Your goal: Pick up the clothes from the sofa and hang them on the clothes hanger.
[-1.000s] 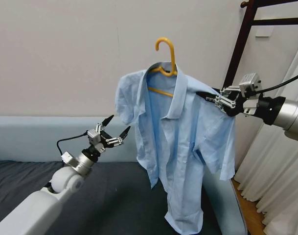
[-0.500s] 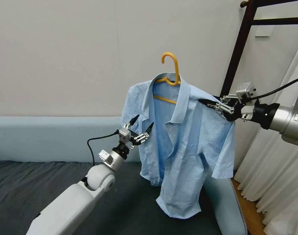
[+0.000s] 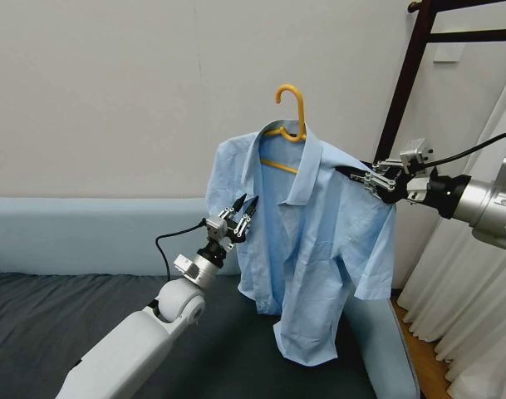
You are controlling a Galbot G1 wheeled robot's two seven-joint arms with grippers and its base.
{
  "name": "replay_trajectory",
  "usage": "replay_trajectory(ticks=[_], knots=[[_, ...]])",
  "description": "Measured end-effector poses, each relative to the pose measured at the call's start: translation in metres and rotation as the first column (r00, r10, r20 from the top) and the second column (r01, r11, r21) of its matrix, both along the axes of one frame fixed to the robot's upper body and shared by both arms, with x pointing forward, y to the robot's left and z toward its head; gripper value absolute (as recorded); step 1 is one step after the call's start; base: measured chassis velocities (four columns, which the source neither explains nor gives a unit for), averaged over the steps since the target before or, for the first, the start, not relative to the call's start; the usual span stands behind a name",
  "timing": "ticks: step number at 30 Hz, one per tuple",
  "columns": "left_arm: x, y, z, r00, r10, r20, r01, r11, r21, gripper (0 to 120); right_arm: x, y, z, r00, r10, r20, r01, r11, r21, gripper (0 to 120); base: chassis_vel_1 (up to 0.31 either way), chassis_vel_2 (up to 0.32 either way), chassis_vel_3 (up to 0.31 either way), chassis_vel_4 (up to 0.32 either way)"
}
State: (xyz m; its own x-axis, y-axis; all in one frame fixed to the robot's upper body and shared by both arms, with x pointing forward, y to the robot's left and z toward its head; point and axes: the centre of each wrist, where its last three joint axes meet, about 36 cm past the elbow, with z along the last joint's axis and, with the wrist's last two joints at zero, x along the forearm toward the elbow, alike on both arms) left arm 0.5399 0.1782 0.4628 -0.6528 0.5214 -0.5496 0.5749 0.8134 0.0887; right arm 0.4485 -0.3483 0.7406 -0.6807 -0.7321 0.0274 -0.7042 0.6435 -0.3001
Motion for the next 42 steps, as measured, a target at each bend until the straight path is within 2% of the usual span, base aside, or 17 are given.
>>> replay_trajectory(ticks=[2, 8, 11, 20, 25, 27, 28, 30, 33, 34, 37, 39, 42], knots=[[-0.002, -0.005, 0.002, 1.0, -0.019, 0.008, 0.019, 1.0, -0.006, 0, 0.0, 0.0, -0.001, 1.0, -0.004, -0.001, 0.004, 1.0, 0.002, 7, 0.0, 0.0, 0.0, 0.0], [-0.012, -0.026, 0.006, 0.997, -0.072, 0.007, 0.072, 0.997, -0.028, 0, 0.001, 0.002, -0.005, 1.0, -0.012, -0.007, 0.012, 1.0, 0.009, 7, 0.0, 0.0, 0.0, 0.0], [-0.015, -0.043, 0.003, 0.996, -0.087, 0.006, 0.088, 0.996, -0.027, 0, 0.002, 0.003, -0.006, 1.0, -0.023, -0.007, 0.023, 1.0, 0.014, 7, 0.0, 0.0, 0.0, 0.0], [-0.016, -0.056, -0.018, 0.997, -0.078, -0.019, 0.077, 0.997, -0.003, 0, 0.002, 0.003, -0.006, 0.998, -0.057, -0.008, 0.057, 0.998, 0.036, 7, 0.0, 0.0, 0.0, 0.0], [-0.025, -0.06, -0.021, 0.999, -0.032, -0.037, 0.031, 0.999, -0.022, 0, 0.003, 0.002, -0.006, 0.998, -0.064, -0.01, 0.064, 0.997, 0.037, 7, 0.0, 0.0, 0.0, 0.0], [-0.029, -0.057, -0.02, 0.999, -0.021, -0.032, 0.019, 0.999, -0.041, 8, 0.003, 0.001, -0.005, 0.998, -0.066, -0.009, 0.067, 0.997, 0.037, 7, 0.0, 0.0, 0.0, 0.0], [-0.029, -0.057, -0.02, 0.999, -0.021, -0.032, 0.019, 0.999, -0.041, 8, 0.003, 0.001, -0.005, 0.998, -0.066, -0.009, 0.067, 0.997, 0.037, 7, 0.0, 0.0, 0.0, 0.0], [-0.033, -0.047, -0.013, 1.0, -0.01, -0.016, 0.008, 0.996, -0.092, 19, 0.003, 0.0, -0.005, 0.998, -0.069, -0.009, 0.07, 0.997, 0.036, 7, 0.0, 0.0, 0.0, 0.0], [-0.036, -0.038, -0.009, 1.0, -0.019, -0.012, 0.018, 0.993, -0.115, 25, 0.003, -0.001, -0.005, 0.997, -0.072, -0.009, 0.072, 0.997, 0.035, 7, 0.0, 0.0, 0.0, 0.0], [-0.04, -0.027, -0.007, 0.999, -0.036, -0.008, 0.035, 0.992, -0.124, 32, 0.004, -0.002, -0.005, 0.997, -0.075, -0.01, 0.076, 0.997, 0.034, 7, 0.0, 0.0, 0.0, 0.0], [-0.044, -0.003, -0.011, 0.993, -0.115, 0.007, 0.115, 0.989, -0.094, 45, 0.006, -0.004, -0.005, 0.997, -0.081, -0.01, 0.081, 0.996, 0.035, 7, 0.0, 0.0, 0.0, 0.0], [-0.045, -0.001, -0.012, 0.991, -0.133, 0.009, 0.133, 0.987, -0.084, 48, 0.006, -0.004, -0.005, 0.997, -0.08, -0.011, 0.08, 0.996, 0.036, 7, 0.0, 0.0, 0.0, 0.0], [-0.044, -0.003, -0.017, 0.983, -0.181, 0.013, 0.182, 0.981, -0.063, 62, 0.006, -0.003, -0.006, 0.997, -0.076, -0.012, 0.076, 0.996, 0.035, 7, 0.0, 0.0, 0.0, 0.0]])
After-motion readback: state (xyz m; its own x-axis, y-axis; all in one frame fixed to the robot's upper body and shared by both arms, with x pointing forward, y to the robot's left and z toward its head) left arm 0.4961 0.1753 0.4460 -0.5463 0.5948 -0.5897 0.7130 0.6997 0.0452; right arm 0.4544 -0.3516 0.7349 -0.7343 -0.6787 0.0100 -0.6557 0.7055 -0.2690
